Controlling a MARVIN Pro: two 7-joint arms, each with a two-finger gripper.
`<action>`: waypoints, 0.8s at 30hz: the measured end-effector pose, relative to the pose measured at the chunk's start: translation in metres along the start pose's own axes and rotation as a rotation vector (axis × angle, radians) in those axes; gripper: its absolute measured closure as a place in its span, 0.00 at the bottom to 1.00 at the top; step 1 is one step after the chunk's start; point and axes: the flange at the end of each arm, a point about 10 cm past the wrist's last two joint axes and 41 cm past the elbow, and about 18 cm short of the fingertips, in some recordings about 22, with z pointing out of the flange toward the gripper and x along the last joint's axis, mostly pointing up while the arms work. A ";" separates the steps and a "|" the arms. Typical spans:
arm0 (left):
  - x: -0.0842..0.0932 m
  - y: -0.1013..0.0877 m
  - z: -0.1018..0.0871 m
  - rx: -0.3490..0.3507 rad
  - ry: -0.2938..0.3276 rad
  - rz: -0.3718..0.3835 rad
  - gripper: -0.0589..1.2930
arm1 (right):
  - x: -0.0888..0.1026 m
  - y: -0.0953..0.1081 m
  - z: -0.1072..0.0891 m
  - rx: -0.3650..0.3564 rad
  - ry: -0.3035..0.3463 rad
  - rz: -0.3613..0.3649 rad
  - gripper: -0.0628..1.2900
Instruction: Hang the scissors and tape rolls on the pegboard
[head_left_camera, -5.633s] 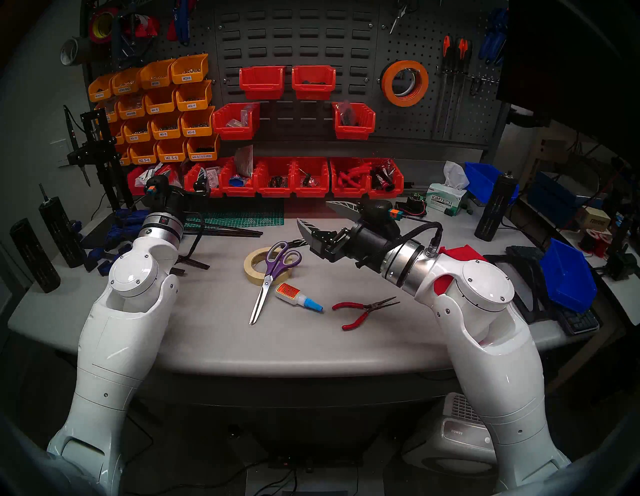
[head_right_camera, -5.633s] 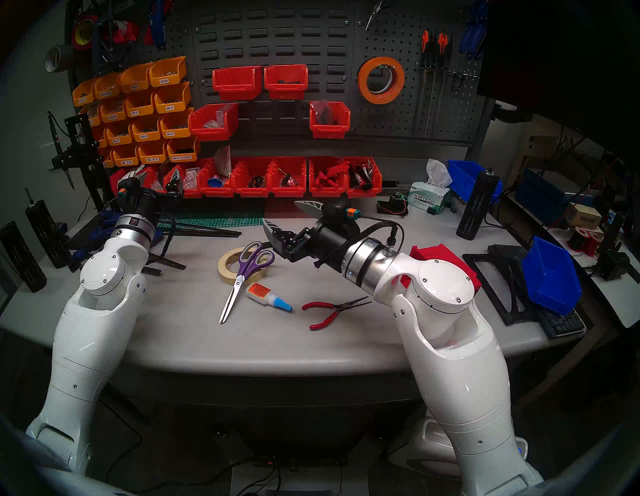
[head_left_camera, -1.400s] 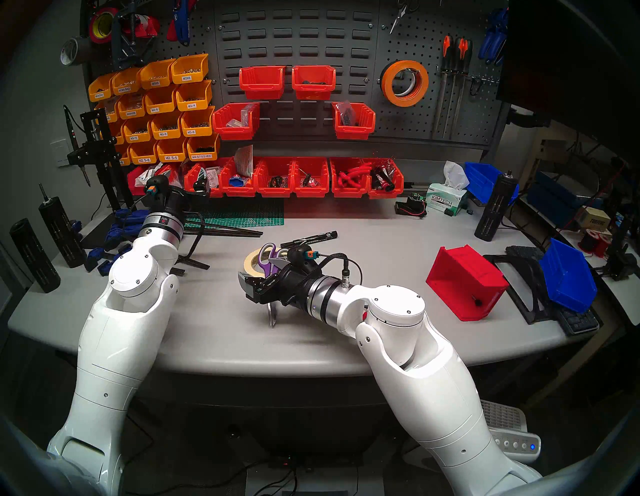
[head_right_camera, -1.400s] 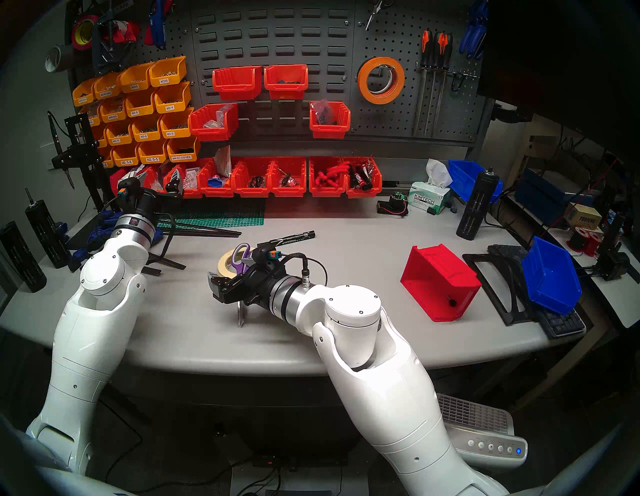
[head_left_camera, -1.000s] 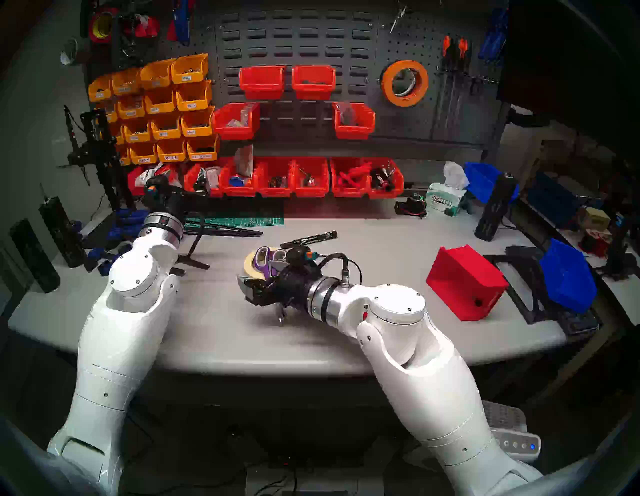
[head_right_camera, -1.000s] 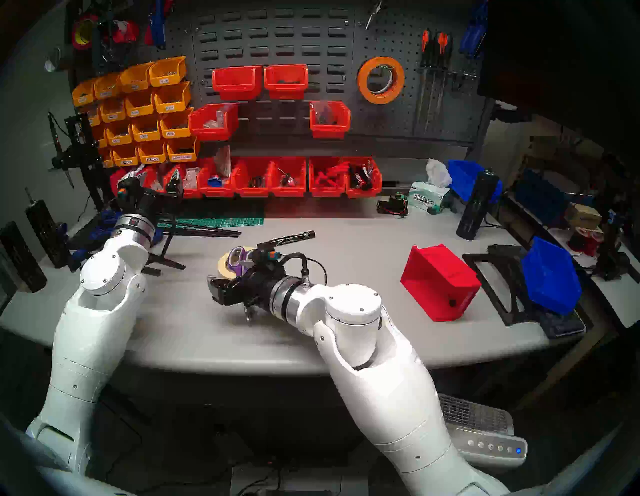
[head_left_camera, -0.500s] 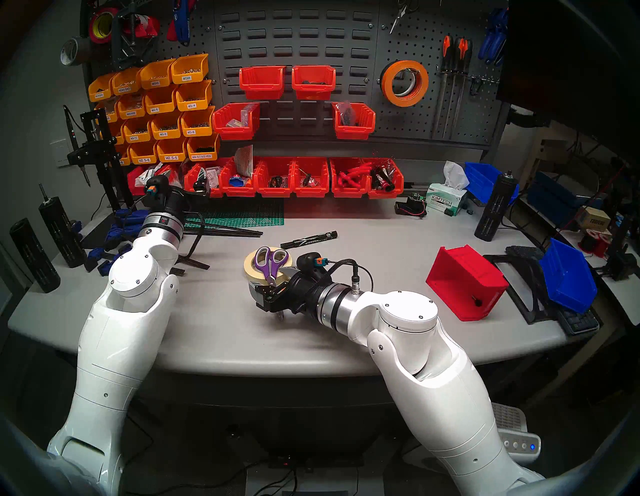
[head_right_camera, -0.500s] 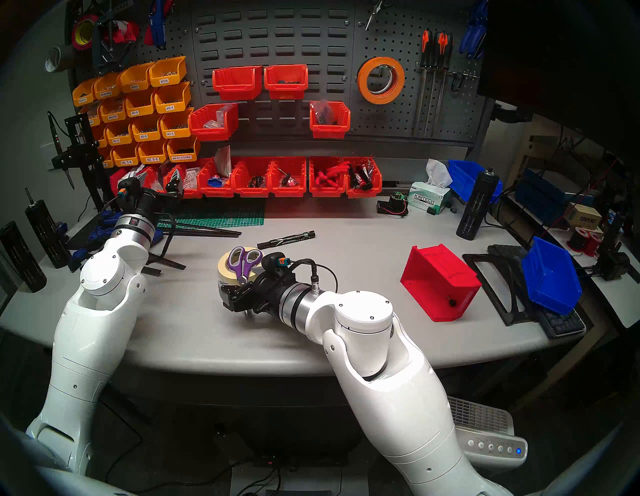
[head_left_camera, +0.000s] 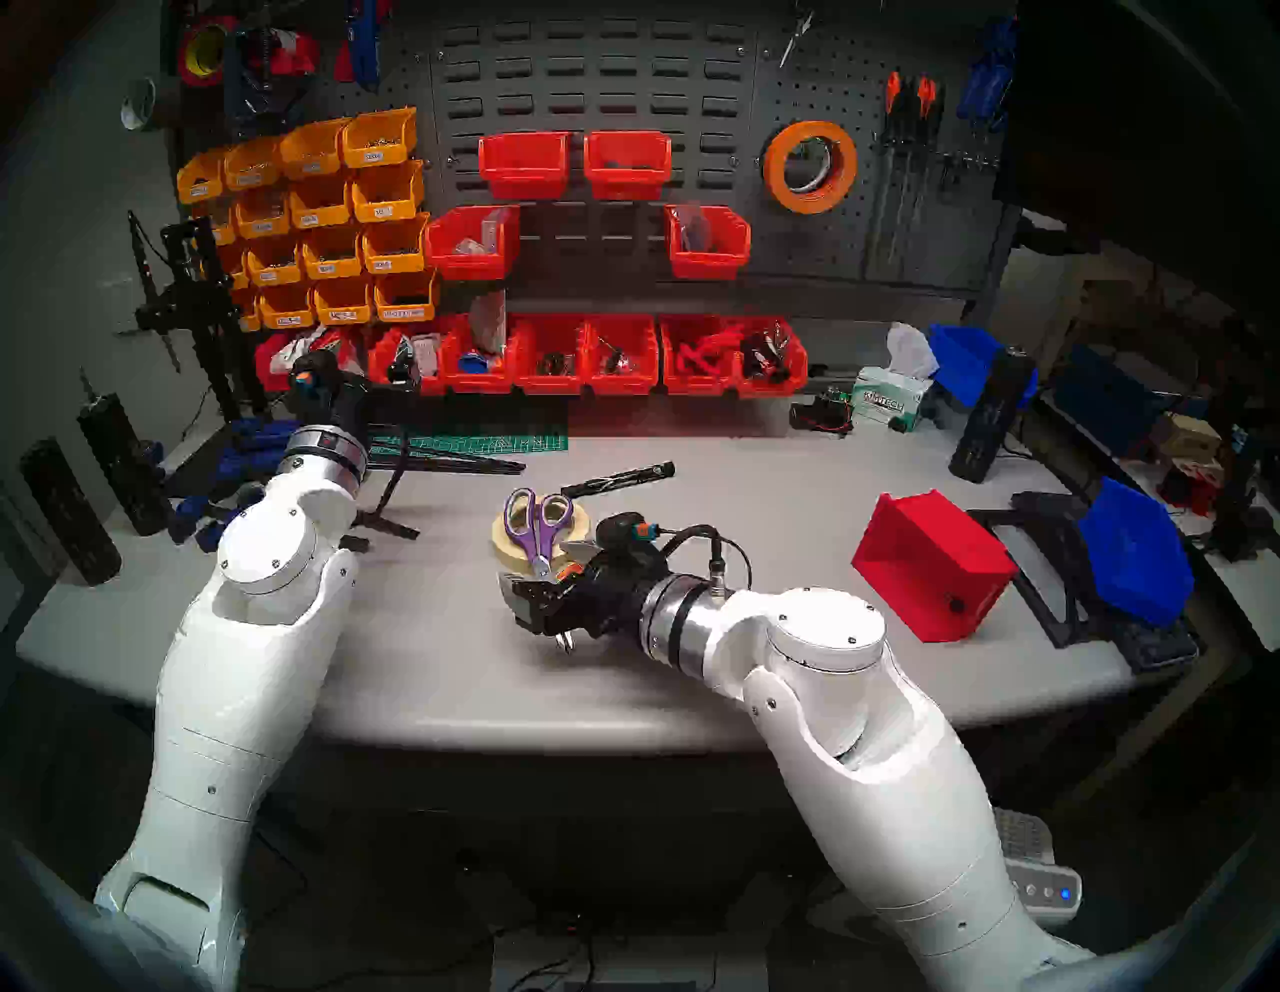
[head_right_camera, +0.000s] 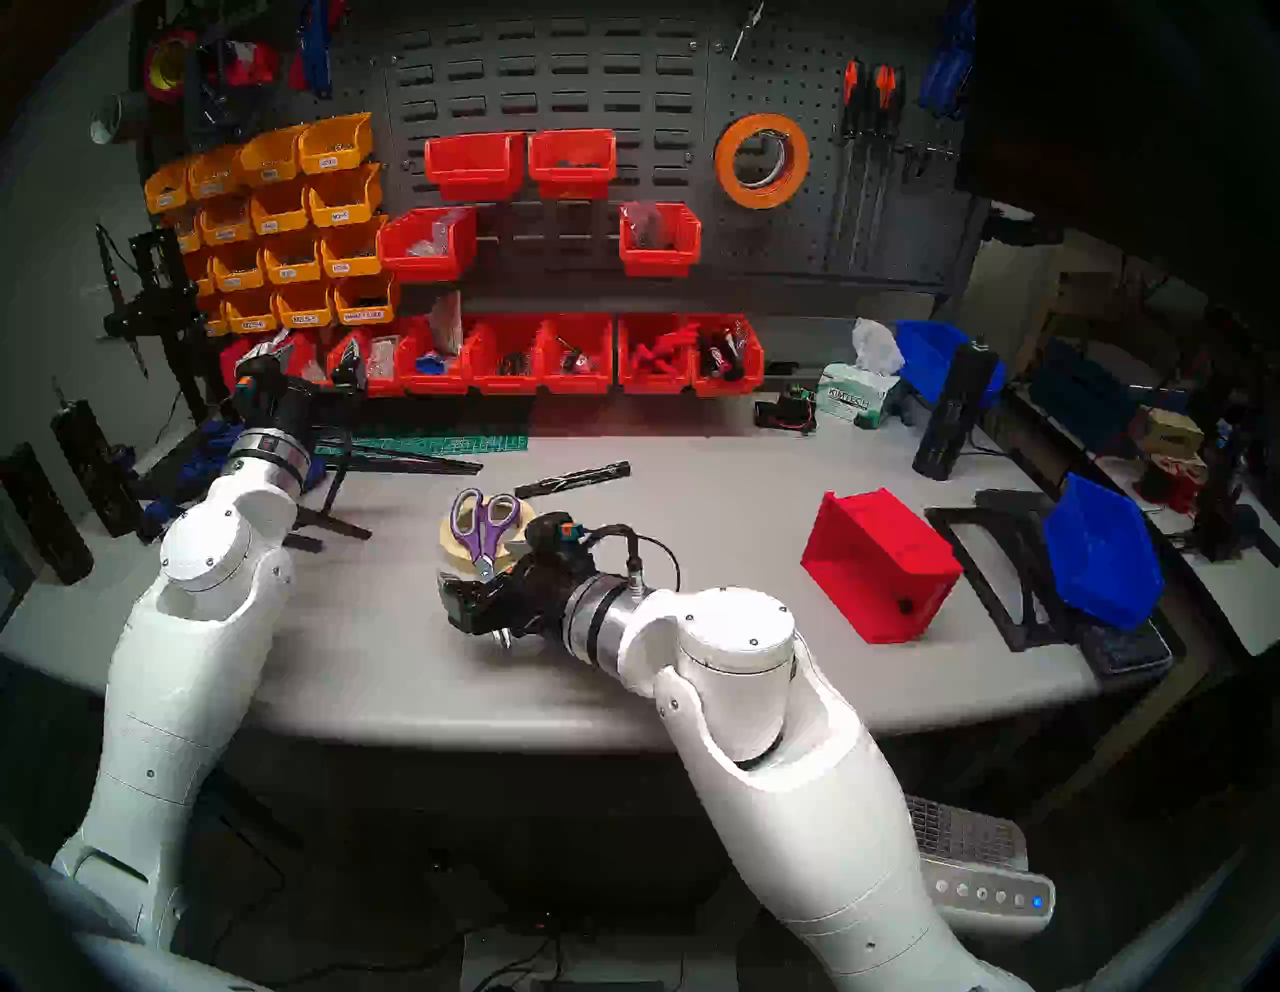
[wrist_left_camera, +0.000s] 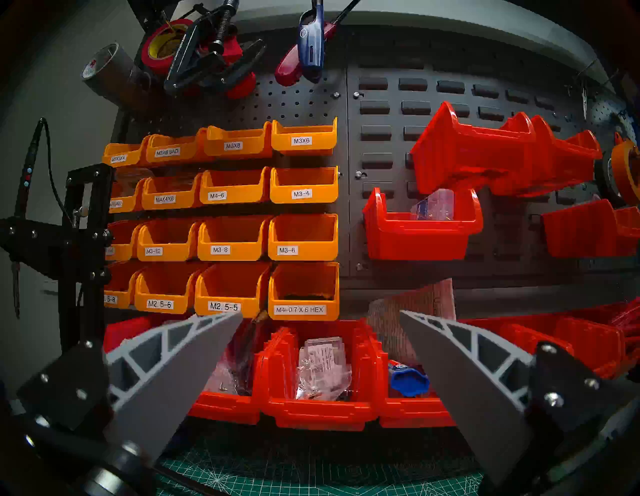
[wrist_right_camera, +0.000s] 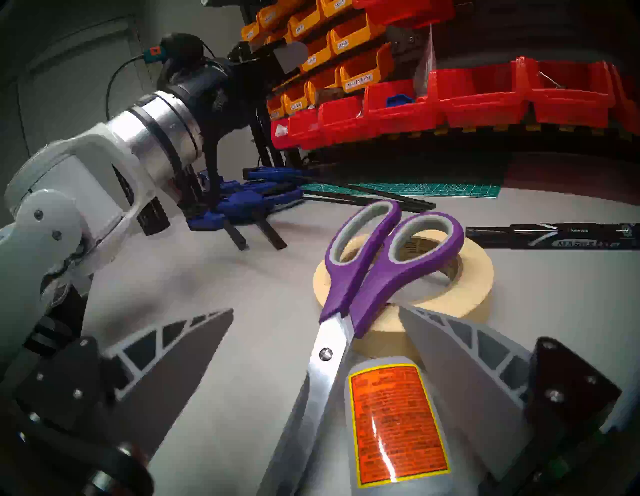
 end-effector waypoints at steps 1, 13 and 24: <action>0.000 0.000 0.000 0.000 0.000 0.000 0.04 | 0.000 0.000 0.000 0.001 0.000 -0.001 0.04; 0.000 0.000 0.000 0.000 0.000 0.000 0.04 | -0.002 -0.005 -0.003 0.012 0.007 -0.058 0.04; 0.000 0.000 0.000 0.000 0.000 0.000 0.04 | -0.008 -0.012 -0.005 0.062 0.031 -0.155 0.04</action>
